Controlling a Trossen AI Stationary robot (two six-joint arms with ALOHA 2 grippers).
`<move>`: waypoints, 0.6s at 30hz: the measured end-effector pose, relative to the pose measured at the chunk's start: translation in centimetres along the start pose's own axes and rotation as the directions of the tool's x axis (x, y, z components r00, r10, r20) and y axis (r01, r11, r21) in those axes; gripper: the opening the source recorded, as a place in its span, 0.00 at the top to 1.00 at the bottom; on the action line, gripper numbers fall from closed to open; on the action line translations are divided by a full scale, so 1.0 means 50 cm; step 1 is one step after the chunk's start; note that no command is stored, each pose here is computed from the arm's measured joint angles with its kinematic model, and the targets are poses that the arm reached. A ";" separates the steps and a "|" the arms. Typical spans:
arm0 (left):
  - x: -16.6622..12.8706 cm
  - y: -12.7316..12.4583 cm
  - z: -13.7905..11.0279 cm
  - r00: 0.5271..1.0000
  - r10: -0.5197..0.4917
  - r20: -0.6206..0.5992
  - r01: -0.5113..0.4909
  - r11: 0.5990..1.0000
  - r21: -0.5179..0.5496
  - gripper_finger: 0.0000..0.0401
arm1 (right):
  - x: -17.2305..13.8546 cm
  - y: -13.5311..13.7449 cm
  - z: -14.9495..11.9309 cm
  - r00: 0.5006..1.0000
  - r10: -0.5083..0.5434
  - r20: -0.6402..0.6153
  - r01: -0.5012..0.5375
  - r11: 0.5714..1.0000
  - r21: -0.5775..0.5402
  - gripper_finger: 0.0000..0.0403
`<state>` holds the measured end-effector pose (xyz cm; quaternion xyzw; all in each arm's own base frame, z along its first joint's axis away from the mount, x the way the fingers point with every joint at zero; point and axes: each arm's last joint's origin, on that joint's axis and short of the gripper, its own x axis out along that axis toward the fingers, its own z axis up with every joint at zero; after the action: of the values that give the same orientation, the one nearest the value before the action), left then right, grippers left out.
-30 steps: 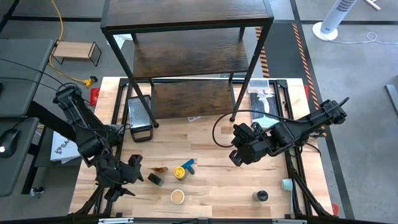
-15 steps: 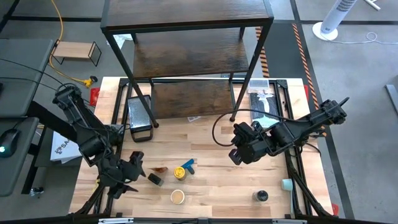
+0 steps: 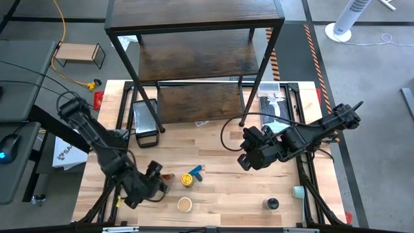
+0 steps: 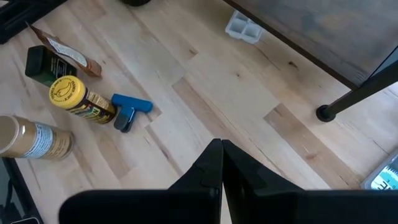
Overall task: Shelf spices
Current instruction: Put the yellow seasoning can on the shelf
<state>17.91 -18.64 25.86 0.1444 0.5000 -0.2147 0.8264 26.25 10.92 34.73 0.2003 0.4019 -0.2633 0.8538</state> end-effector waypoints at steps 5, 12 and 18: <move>0.027 0.003 0.003 0.997 -0.045 -0.062 0.043 0.998 -0.036 0.28 | 0.000 0.000 0.000 1.000 0.000 0.000 0.000 1.000 0.002 1.00; 0.030 0.001 0.002 0.993 -0.083 -0.081 0.071 0.987 -0.141 0.28 | 0.000 -0.002 -0.001 1.000 -0.007 -0.005 0.007 1.000 -0.016 1.00; 0.029 0.004 -0.004 0.993 -0.051 -0.104 0.035 0.988 -0.153 0.28 | 0.000 -0.003 -0.001 1.000 -0.017 0.001 0.017 1.000 -0.025 1.00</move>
<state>18.46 -18.70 24.49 0.0820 0.5618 -0.1858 0.8020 26.13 10.84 34.68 0.1861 0.4065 -0.2656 0.8542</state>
